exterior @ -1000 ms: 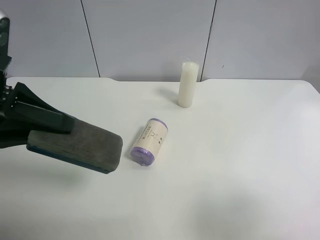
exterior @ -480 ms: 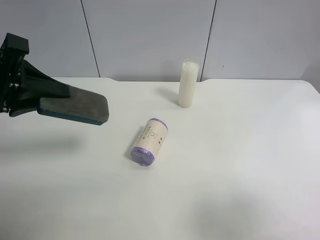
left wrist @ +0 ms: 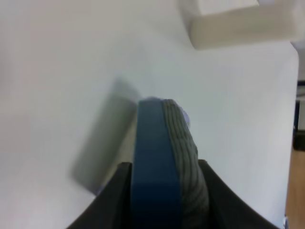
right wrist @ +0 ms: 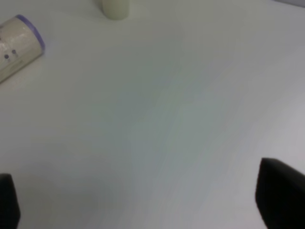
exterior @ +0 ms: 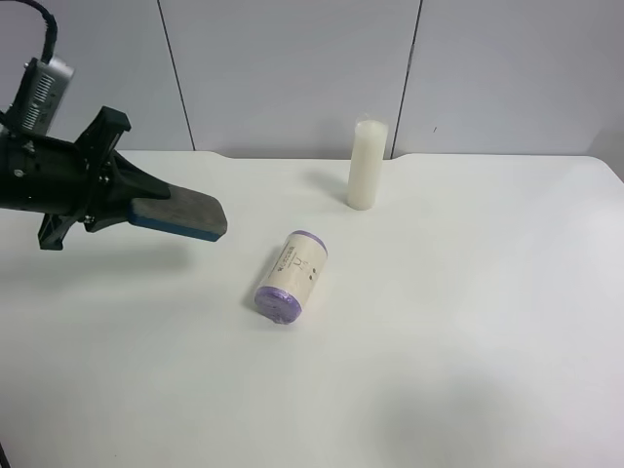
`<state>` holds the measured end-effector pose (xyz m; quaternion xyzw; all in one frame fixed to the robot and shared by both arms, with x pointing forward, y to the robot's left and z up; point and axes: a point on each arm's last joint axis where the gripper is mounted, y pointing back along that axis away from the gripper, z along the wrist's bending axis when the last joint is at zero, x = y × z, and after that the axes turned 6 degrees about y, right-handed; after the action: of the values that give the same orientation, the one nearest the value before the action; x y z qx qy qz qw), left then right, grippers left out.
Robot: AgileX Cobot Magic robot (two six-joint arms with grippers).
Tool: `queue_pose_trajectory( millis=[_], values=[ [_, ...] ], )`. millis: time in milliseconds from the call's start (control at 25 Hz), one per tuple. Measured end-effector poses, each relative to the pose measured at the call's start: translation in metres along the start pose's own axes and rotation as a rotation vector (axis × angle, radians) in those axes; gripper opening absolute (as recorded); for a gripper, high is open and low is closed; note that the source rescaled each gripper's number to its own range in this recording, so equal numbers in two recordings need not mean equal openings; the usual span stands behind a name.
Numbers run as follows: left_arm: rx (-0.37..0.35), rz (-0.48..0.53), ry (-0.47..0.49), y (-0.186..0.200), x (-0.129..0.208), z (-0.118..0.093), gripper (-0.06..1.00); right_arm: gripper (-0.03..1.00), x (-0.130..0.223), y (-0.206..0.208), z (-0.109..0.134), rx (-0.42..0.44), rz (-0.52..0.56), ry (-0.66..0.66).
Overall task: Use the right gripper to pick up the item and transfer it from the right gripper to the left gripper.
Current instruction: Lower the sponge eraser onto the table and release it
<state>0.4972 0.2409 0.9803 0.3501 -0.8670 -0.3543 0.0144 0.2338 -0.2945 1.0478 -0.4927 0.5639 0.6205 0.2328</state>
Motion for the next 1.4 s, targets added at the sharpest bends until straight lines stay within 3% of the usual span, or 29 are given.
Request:
queue_pose_trajectory(
  millis=[360, 640, 960, 1040, 1160, 1200, 1280, 1400],
  values=[
    [-0.073, -0.115, 0.166, -0.02, -0.032, 0.043, 0.03, 0.99, 0.0, 0.0, 0.0, 0.0, 0.0, 0.0],
    [-0.165, -0.143, 0.133, -0.026, -0.041, 0.066, 0.03, 0.99, 0.0, 0.0, 0.0, 0.0, 0.0, 0.0],
    [-0.173, -0.142, 0.115, -0.026, -0.041, 0.067, 0.04, 0.99, 0.0, 0.0, 0.0, 0.0, 0.0, 0.0],
    [-0.179, -0.147, 0.115, -0.026, -0.042, 0.068, 0.17, 0.99, 0.0, 0.0, 0.0, 0.0, 0.0, 0.0],
    [-0.223, -0.178, 0.116, -0.025, -0.044, 0.072, 0.73, 0.99, 0.0, 0.0, 0.0, 0.0, 0.0, 0.0],
    [-0.243, -0.192, 0.117, -0.024, -0.045, 0.073, 0.84, 0.99, 0.0, 0.0, 0.0, 0.0, 0.0, 0.0],
    [-0.266, -0.209, 0.117, -0.023, -0.047, 0.075, 0.95, 0.99, 0.0, 0.0, 0.0, 0.0, 0.0, 0.0],
    [-0.27, -0.212, 0.118, -0.023, -0.047, 0.076, 0.99, 0.99, 0.0, 0.0, 0.0, 0.0, 0.0, 0.0]
  ],
)
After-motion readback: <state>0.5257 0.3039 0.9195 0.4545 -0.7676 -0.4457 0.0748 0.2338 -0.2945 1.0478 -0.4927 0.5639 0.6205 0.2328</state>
